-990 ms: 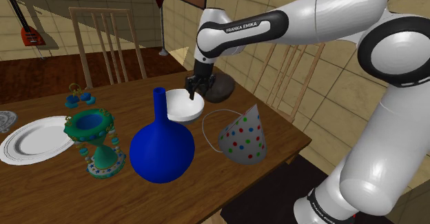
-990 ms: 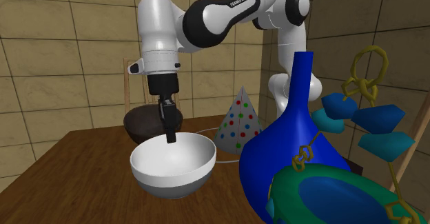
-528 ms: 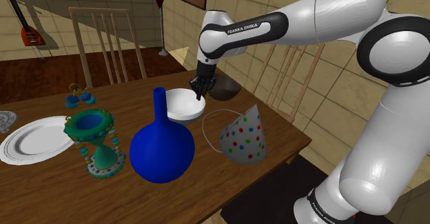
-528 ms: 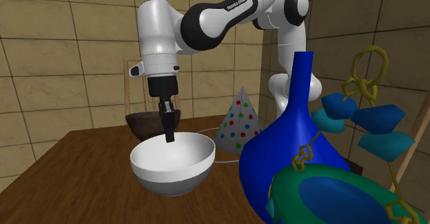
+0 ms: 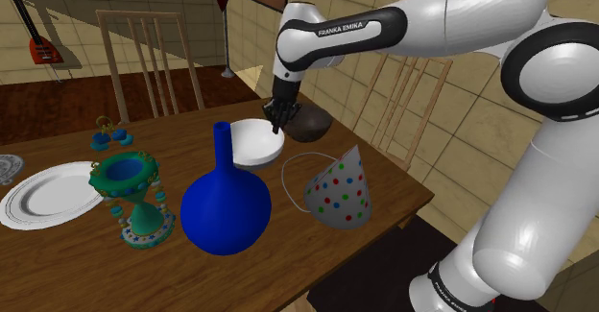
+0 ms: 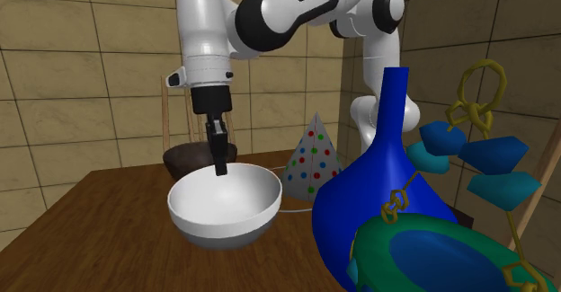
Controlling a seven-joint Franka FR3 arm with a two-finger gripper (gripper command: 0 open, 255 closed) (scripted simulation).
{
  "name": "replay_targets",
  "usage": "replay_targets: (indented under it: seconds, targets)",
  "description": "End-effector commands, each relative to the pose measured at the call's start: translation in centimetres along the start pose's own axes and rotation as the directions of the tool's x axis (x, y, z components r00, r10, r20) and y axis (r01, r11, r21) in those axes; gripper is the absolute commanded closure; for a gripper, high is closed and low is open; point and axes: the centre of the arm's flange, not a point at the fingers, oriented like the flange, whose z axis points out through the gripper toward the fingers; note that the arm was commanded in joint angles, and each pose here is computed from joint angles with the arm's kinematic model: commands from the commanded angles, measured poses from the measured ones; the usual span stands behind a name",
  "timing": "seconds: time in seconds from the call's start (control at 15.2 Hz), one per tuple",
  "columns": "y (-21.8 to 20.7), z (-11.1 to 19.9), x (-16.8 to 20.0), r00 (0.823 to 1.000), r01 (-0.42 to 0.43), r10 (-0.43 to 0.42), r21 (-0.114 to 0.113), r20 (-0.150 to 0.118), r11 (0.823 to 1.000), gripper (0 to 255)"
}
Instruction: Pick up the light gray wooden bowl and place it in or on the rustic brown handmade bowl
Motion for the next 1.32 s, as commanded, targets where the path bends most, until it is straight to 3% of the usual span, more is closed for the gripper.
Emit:
replay_targets:
  seconds: [0.0, 1.25]
  targets:
    - [-0.1, -1.0, -0.1, 1.000, 0.000, 0.000, 0.000, 0.000, 1.000, 255]
    - [-1.4, -11.0, -0.4, 1.000, 0.000, 0.000, 0.000, 0.000, 1.000, 255]
